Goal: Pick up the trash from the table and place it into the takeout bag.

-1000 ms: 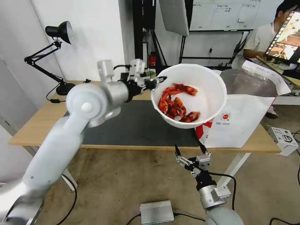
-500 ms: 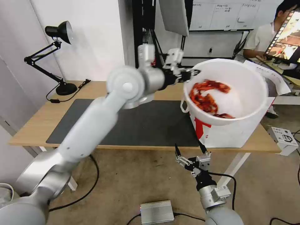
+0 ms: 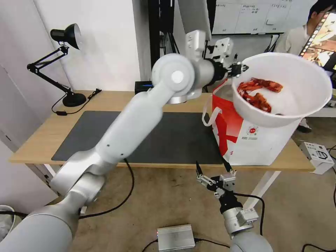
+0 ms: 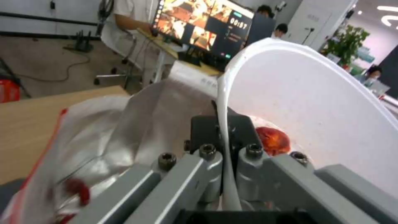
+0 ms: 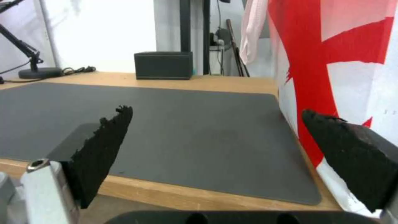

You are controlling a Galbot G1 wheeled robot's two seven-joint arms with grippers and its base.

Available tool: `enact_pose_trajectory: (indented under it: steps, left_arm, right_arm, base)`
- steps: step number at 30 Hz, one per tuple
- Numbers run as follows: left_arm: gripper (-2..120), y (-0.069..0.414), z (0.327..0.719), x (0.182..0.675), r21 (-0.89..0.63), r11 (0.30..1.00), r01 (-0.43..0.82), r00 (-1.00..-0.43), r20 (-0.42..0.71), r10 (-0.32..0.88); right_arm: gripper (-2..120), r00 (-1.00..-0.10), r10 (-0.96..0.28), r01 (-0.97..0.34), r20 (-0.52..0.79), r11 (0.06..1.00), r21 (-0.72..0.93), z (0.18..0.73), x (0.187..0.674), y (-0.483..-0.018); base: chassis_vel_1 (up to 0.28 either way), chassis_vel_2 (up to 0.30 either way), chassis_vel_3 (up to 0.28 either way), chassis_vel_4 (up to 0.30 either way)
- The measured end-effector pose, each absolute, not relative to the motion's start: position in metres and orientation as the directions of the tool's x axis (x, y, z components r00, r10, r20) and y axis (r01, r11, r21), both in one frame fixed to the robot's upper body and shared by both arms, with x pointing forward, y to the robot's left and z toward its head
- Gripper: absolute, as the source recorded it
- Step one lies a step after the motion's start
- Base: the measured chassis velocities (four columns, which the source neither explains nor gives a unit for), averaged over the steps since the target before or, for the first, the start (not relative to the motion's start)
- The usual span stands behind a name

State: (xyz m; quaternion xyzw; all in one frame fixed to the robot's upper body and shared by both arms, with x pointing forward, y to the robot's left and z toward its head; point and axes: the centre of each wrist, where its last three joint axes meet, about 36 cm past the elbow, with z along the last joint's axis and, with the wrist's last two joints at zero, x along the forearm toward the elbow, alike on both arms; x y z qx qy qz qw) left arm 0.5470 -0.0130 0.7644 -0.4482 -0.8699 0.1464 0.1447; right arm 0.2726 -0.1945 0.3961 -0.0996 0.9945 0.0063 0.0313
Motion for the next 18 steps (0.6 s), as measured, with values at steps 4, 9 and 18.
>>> enact_pose_trajectory:
  steps: [4, 9, 18]
  left_arm:
    - [0, -0.029, 0.768, 0.553, -0.403, 0.56, 0.724, -0.566, 0.117, 0.816]
    - [0, -0.035, 0.77, 0.557, -0.424, 0.568, 0.705, -0.586, 0.101, 0.804]
    - [0, -0.04, 0.769, 0.567, -0.442, 0.617, 0.652, -0.65, 0.094, 0.754]
  right_arm:
    - [100, -0.978, -0.198, -0.199, -0.063, 0.98, 0.006, 0.396, 0.273, -0.195]
    - [100, -0.978, -0.198, -0.199, -0.063, 0.98, 0.006, 0.396, 0.273, -0.195]
    - [100, -0.978, -0.198, -0.198, -0.064, 0.98, 0.006, 0.396, 0.273, -0.195]
  base:
    - [0.0, 0.0, 0.0, 0.0]
    - [0.0, 0.0, 0.0, 0.0]
    - [0.0, 0.0, 0.0, 0.0]
